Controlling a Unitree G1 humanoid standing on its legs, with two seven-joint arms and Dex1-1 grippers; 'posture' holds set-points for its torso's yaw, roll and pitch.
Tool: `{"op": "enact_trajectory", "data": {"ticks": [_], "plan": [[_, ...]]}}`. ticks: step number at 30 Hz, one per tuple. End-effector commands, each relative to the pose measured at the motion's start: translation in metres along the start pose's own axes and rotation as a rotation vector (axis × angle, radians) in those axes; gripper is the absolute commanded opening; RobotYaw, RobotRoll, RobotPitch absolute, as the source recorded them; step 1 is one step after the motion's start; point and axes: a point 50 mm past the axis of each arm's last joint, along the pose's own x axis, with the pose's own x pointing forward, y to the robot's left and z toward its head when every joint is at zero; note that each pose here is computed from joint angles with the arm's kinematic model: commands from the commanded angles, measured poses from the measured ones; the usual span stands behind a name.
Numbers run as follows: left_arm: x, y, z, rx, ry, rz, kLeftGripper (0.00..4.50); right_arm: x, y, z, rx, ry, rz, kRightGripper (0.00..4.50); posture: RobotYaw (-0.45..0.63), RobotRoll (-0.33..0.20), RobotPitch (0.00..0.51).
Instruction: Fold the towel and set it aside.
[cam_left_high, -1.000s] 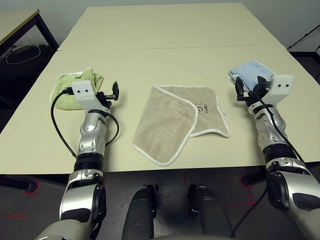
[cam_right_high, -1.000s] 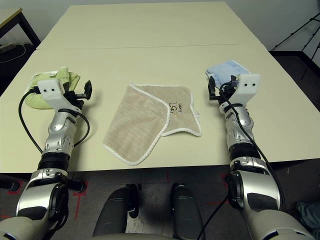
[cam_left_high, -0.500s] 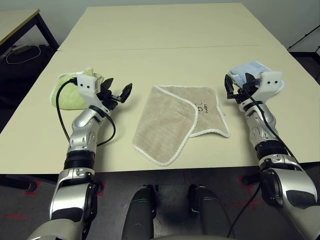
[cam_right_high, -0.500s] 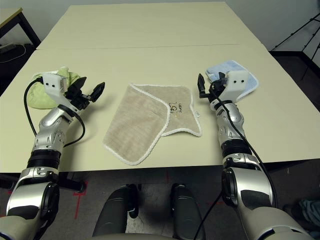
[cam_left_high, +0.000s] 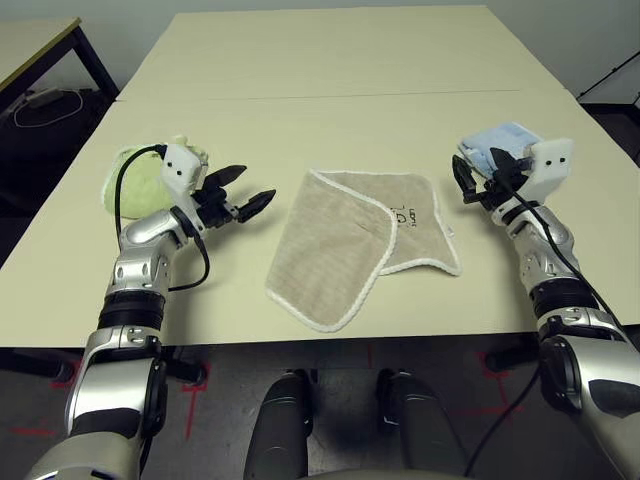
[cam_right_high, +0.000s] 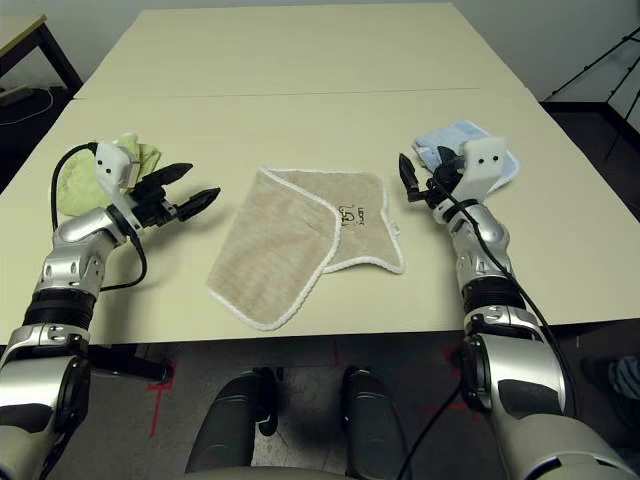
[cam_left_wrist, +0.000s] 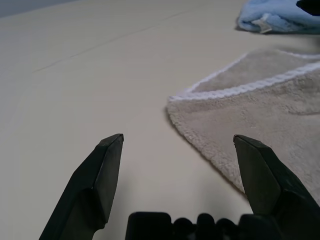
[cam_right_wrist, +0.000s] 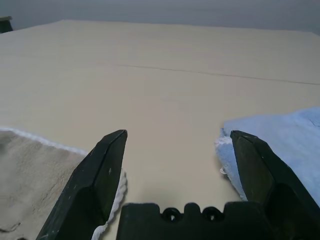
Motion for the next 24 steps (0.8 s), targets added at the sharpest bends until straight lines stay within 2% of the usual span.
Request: {"op": "enact_trajectory", "data": {"ticks": [1,9,15,24], "plan": [[0.0,-0.002,-0.003,0.02,0.042,-0.044,4.46,0.001,-0.001,0.002,0.002,0.059,0.069,4.5,0.0,0.0,0.136],[0.005,-0.006,0.004,-0.036,0.006,-0.077,4.46,0.015,-0.006,0.015,0.074,0.242,0.148,4.5,0.02,0.0,0.139],[0.004,-0.011,0.004,-0.037,0.001,-0.073,4.46,0.021,-0.002,0.013,0.07,0.424,0.236,4.5,0.05,0.0,0.143],[0.003,-0.019,0.002,-0.042,-0.001,-0.058,4.46,0.023,-0.003,0.005,0.046,0.491,0.211,4.5,0.09,0.0,0.141]]}}
